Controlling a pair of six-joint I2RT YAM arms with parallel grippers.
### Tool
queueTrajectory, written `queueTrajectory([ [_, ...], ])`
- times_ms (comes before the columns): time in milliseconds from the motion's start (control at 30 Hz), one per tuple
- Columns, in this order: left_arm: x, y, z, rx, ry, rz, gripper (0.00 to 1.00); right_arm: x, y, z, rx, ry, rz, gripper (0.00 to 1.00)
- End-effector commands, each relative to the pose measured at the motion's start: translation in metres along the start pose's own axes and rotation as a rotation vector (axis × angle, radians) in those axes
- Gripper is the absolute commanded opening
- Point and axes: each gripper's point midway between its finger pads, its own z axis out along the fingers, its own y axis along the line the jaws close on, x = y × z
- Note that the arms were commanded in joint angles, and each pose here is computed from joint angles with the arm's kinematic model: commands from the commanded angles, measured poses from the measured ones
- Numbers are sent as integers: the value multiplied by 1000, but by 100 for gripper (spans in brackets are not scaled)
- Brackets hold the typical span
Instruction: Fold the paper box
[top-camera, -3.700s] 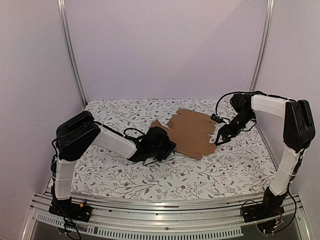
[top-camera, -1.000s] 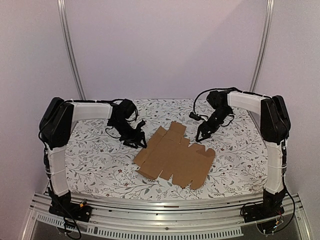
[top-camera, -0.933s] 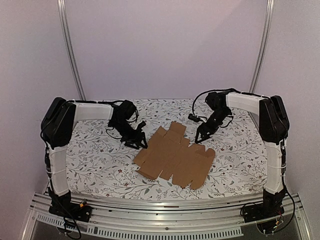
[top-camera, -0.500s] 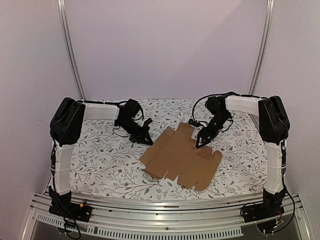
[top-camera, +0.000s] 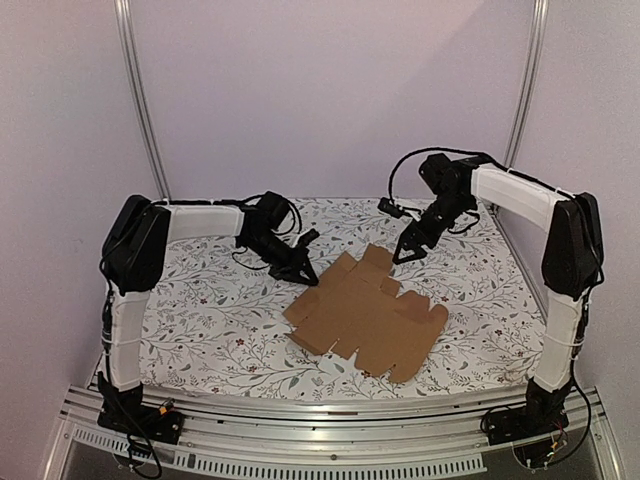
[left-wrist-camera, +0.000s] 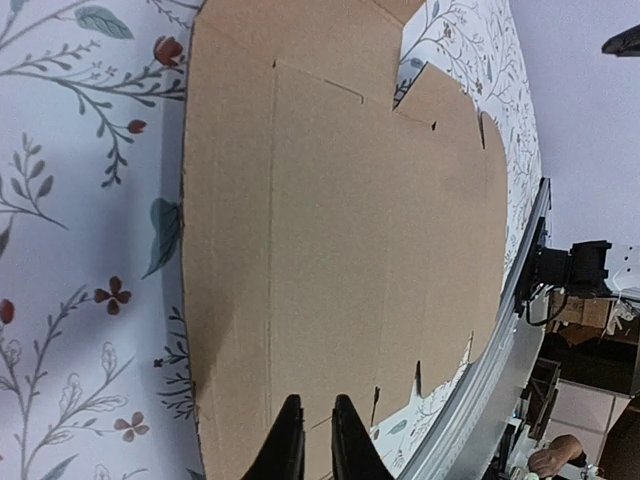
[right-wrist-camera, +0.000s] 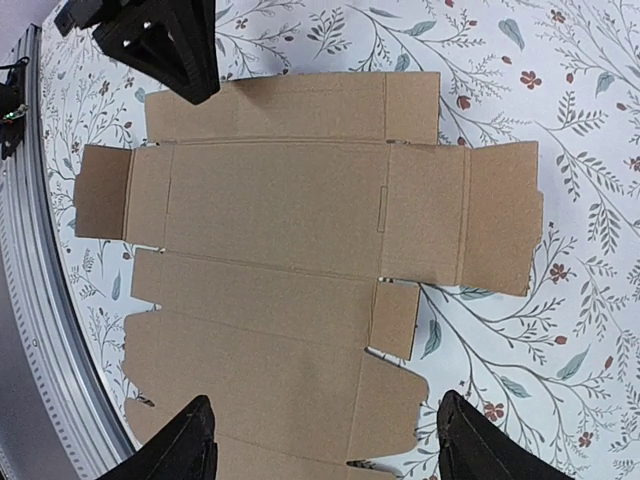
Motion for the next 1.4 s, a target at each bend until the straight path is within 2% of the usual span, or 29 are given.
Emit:
queueTrajectory([
  [0, 12, -9, -1, -97, 18, 82, 29, -12, -11, 16, 9, 21, -38, 74],
  [67, 5, 4, -8, -176, -11, 95, 45, -16, -11, 22, -13, 20, -26, 74],
  [133, -4, 16, -14, -216, -35, 81, 52, -15, -10, 29, -26, 26, -23, 74],
  [367, -10, 54, -7, -261, -9, -6, 56, 5, 0, 39, -39, 73, -39, 75],
  [600, 6, 38, 27, -70, 77, -53, 56, 15, -1, 54, -70, 98, -28, 75],
  [733, 11, 31, 37, -26, 101, -54, 48, 16, 2, 61, -105, 97, -6, 75],
  [967, 19, 17, 50, 9, 127, -50, 1, 19, 1, 63, -104, 107, 2, 74],
  [1100, 16, -6, 37, -26, 94, 42, 0, 13, 4, 52, -89, 88, -2, 73],
  [1367, 27, -60, 18, -10, 71, 243, 0, -25, 15, -5, 44, -30, -66, 72],
])
